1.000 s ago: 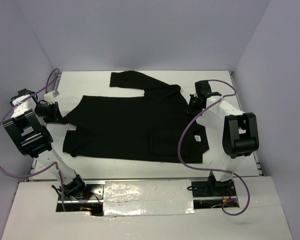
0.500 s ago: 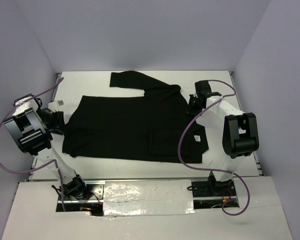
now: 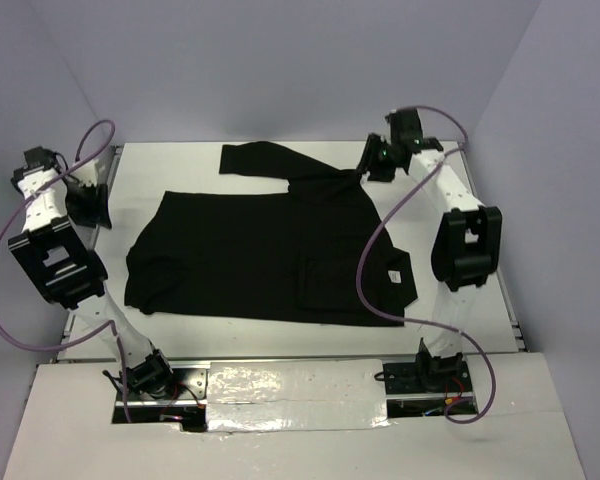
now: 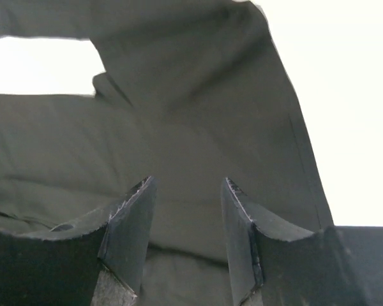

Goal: Fold and stack the long sleeve shirts
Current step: Fold the shirt

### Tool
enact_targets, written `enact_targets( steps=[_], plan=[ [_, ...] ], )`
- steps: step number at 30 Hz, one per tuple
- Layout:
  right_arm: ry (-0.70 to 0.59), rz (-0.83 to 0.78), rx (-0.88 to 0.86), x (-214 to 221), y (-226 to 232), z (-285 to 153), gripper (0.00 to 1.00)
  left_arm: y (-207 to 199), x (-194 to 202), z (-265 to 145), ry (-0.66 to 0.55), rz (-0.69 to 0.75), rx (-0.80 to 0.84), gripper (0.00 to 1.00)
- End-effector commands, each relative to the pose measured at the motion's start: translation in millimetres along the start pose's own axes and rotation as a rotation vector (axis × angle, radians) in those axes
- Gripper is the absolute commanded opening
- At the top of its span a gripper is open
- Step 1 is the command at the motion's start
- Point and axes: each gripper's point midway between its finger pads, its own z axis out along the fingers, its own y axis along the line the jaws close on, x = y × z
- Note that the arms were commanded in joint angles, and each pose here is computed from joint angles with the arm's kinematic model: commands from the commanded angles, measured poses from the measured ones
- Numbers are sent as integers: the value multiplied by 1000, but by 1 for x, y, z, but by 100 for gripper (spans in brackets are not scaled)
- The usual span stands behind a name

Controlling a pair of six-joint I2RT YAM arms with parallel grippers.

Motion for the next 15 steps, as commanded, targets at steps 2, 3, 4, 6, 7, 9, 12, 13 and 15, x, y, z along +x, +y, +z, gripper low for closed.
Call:
enact_targets(
  steps=[2, 3, 4, 6, 7, 9, 12, 13, 15],
  plan=[
    [-13, 56, -21, -43, 13, 19, 53, -49, -69, -17, -177, 63, 56, 57],
    [15, 93, -45, -47, 18, 31, 52, -61, -79, -16, -196, 69, 91, 56],
    [31, 167, -75, -48, 25, 36, 51, -78, -89, -8, -210, 42, 167, 55],
    [31, 230, -161, -50, 41, 50, 51, -107, -115, -6, -262, 65, 221, 55],
    [33, 257, -208, -50, 52, 51, 51, -115, -123, 1, -270, 63, 232, 55],
    [-2, 350, -222, -57, 62, 55, 50, -136, -143, 8, -299, 101, 224, 55],
    [-58, 436, -145, -67, 59, 66, 51, -160, -152, 16, -302, 159, 233, 56],
    [-74, 445, -122, -68, 57, 70, 51, -164, -153, 18, -300, 164, 237, 56],
    [-88, 476, -61, -65, 52, 85, 51, -171, -150, 25, -285, 171, 251, 56]
  ],
)
